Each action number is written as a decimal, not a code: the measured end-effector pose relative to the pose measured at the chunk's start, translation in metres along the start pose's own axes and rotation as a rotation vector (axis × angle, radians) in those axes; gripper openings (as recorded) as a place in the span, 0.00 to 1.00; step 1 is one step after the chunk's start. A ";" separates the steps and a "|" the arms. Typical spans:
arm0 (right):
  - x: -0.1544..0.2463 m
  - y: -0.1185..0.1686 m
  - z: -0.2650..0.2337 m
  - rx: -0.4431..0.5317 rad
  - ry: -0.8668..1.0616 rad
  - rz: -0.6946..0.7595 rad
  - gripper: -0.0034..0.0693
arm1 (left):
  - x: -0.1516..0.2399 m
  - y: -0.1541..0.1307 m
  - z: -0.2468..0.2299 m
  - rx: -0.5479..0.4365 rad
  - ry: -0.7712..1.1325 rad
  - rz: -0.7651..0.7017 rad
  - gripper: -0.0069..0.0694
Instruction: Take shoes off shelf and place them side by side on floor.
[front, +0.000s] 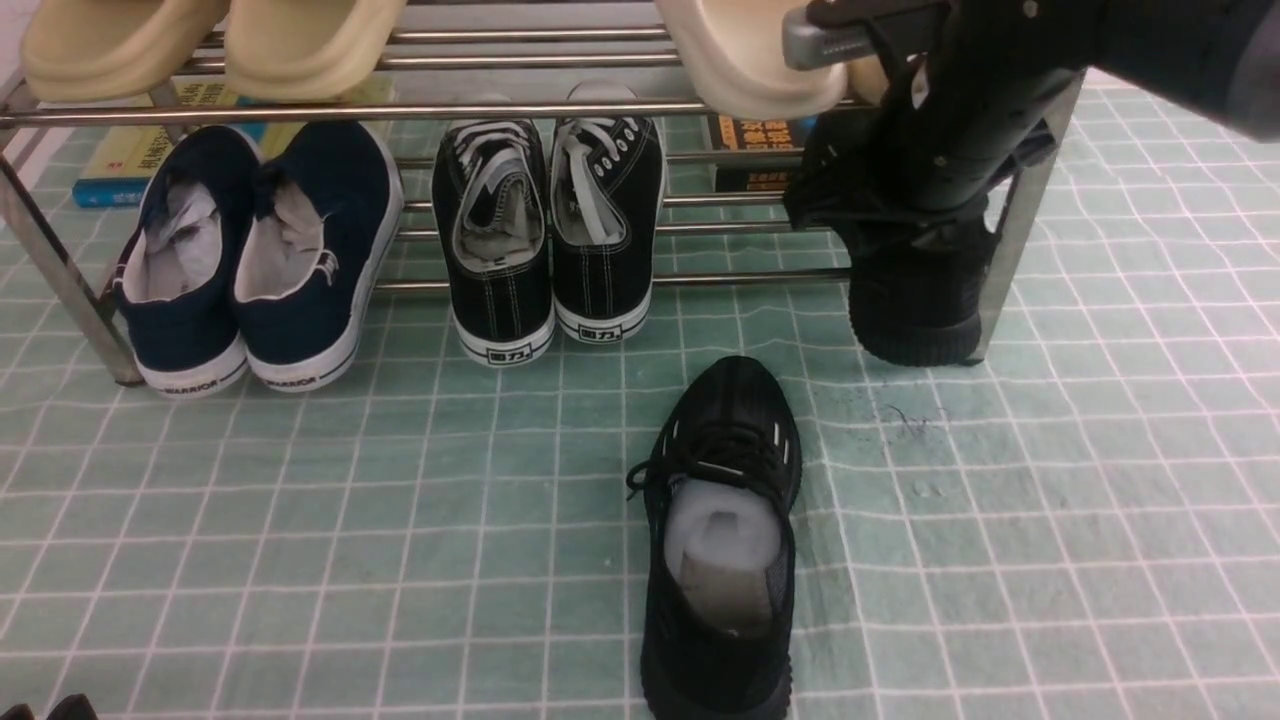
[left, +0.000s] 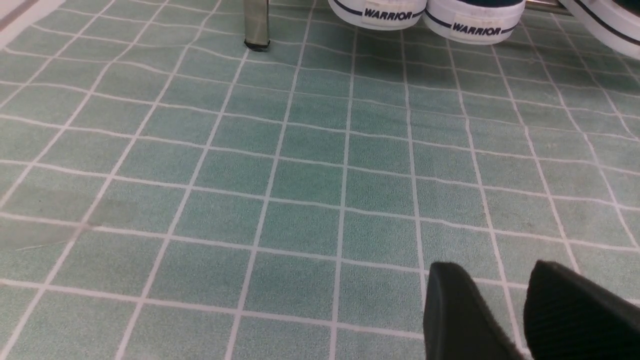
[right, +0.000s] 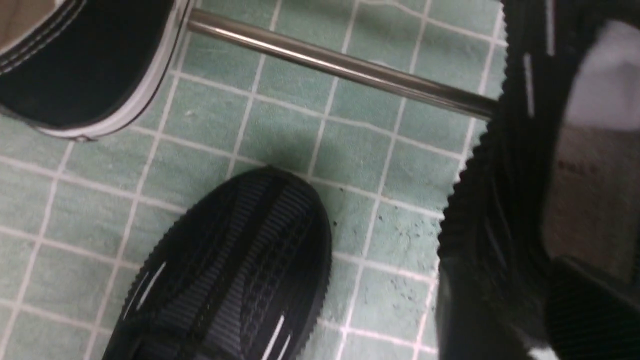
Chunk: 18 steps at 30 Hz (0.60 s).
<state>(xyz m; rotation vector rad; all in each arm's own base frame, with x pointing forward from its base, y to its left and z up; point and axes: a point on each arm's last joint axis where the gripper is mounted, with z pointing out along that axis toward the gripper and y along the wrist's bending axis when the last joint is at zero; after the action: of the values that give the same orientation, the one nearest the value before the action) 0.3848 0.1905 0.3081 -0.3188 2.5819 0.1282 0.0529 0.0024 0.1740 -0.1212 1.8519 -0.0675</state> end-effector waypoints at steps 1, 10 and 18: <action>0.000 0.000 0.003 0.003 0.001 -0.003 0.46 | 0.000 0.000 0.000 0.000 0.000 0.000 0.41; -0.001 -0.003 0.018 0.053 -0.011 -0.044 0.49 | 0.000 0.000 0.000 0.000 0.000 0.000 0.41; -0.002 -0.004 0.018 0.063 -0.014 -0.052 0.54 | 0.000 0.000 0.000 0.000 0.000 0.001 0.41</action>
<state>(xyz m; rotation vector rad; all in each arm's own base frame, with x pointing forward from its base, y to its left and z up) 0.3958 0.1897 0.2938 -0.3594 2.5555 0.0300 0.0529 0.0024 0.1740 -0.1206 1.8519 -0.0666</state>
